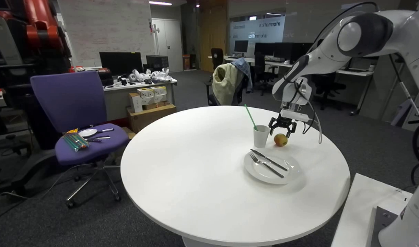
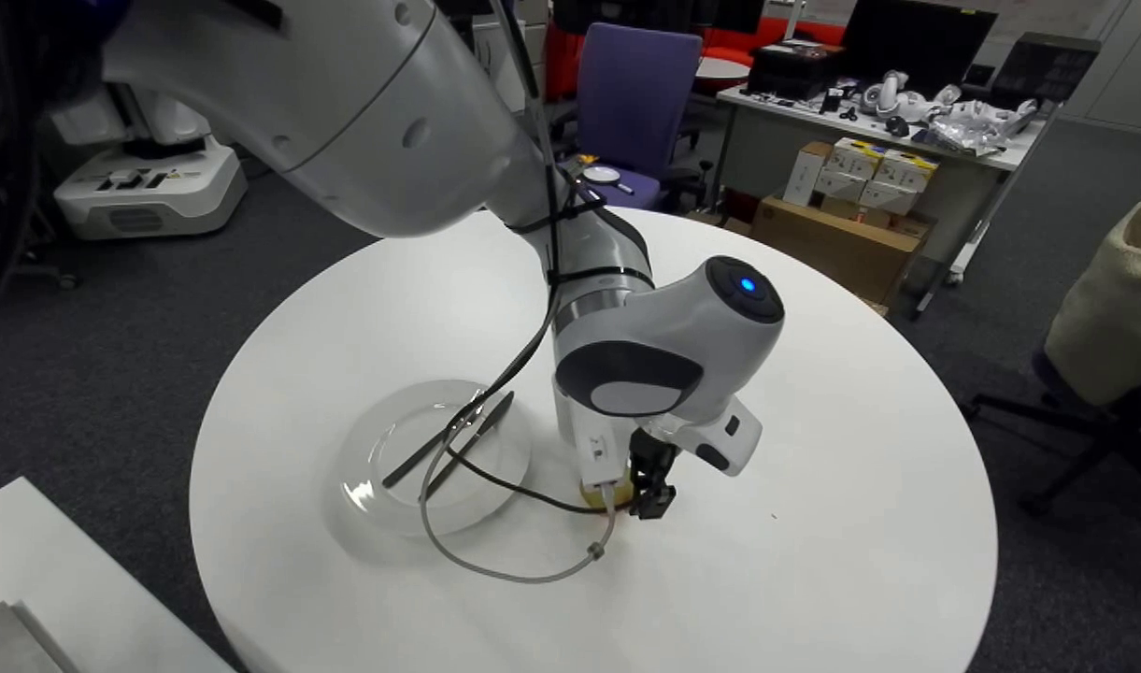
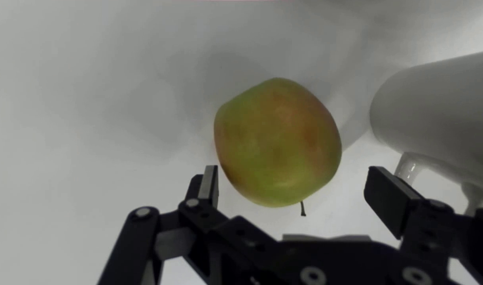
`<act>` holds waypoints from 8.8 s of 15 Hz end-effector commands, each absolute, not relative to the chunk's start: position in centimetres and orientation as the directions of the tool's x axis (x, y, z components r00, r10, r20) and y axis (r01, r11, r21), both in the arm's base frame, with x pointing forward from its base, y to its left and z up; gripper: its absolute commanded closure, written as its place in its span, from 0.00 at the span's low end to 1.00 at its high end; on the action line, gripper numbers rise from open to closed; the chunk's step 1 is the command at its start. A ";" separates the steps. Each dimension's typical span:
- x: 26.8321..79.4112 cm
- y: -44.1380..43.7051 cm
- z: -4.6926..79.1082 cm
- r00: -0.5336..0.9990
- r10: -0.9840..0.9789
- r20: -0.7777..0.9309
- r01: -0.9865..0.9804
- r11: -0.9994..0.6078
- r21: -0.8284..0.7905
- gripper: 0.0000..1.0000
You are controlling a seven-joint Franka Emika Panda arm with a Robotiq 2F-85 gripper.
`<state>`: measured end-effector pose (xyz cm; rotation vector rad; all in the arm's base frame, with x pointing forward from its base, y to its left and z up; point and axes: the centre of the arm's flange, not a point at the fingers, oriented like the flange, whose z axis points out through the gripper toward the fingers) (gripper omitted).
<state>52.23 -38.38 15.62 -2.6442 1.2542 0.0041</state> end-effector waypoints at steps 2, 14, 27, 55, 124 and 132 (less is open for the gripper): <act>52.2 -39.1 16.9 0.618 -0.777 -0.119 -0.781 -0.588 -0.211 0.00; 52.0 -39.1 17.0 0.625 -0.773 -0.109 -0.776 -0.599 -0.199 0.88; 50.9 -39.2 17.6 0.622 -0.778 -0.085 -0.777 -0.600 -0.191 1.00; 48.6 -32.6 21.0 0.728 -0.683 0.062 -0.675 -0.729 -0.112 1.00; 50.2 -24.3 37.5 0.800 -0.524 0.291 -0.542 -0.840 -0.021 0.00; 53.6 -13.7 33.7 0.956 -0.250 0.154 -0.260 -0.964 0.049 0.00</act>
